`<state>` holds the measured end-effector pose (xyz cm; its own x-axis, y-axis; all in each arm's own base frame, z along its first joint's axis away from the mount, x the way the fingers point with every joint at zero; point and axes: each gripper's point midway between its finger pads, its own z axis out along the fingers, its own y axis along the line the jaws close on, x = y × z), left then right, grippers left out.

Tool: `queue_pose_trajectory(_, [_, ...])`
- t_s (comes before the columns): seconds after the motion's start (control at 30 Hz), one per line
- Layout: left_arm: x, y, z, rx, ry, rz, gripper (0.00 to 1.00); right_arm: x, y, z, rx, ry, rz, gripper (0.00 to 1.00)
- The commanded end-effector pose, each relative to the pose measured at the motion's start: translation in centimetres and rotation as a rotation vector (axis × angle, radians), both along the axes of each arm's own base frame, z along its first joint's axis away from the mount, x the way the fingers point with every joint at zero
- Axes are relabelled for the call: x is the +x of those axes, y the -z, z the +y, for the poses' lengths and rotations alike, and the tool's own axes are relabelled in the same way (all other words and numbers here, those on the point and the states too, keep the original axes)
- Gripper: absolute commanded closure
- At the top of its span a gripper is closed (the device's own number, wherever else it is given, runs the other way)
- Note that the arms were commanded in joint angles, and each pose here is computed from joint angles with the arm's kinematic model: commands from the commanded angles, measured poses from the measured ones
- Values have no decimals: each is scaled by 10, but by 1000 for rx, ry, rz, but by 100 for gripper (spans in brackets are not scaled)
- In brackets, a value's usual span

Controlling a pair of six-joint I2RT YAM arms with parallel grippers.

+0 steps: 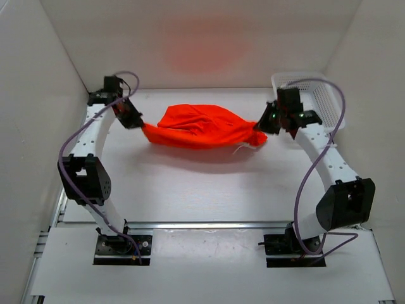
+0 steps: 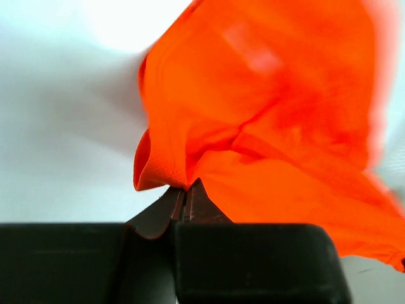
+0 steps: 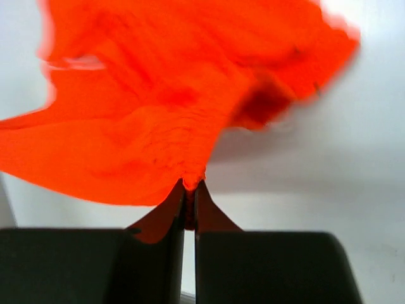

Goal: Fold and stack the shorts
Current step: Flatten the shorts out

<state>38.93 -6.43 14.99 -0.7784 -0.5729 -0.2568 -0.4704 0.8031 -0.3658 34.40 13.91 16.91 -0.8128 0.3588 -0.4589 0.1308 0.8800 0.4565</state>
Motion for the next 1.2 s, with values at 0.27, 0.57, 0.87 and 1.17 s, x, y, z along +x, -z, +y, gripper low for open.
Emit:
queue_pose_trajectory(0.27, [-25, -288, 27, -31, -59, -707, 90, -11, -200, 7, 30, -182, -447, 99])
queue_pose_trajectory(0.57, [-136, -405, 46, 48, -155, -1050, 90, -123, -265, -14, 7, -301, -645, 99])
queue_pose_trajectory(0.87, [-187, -456, 56, 113, -231, -1221, 90, -177, -309, -41, -18, -217, -776, 99])
queue_pose_trajectory(1.17, [-31, -330, 64, 93, -140, -850, 90, -75, -216, -45, -147, -92, -479, 99])
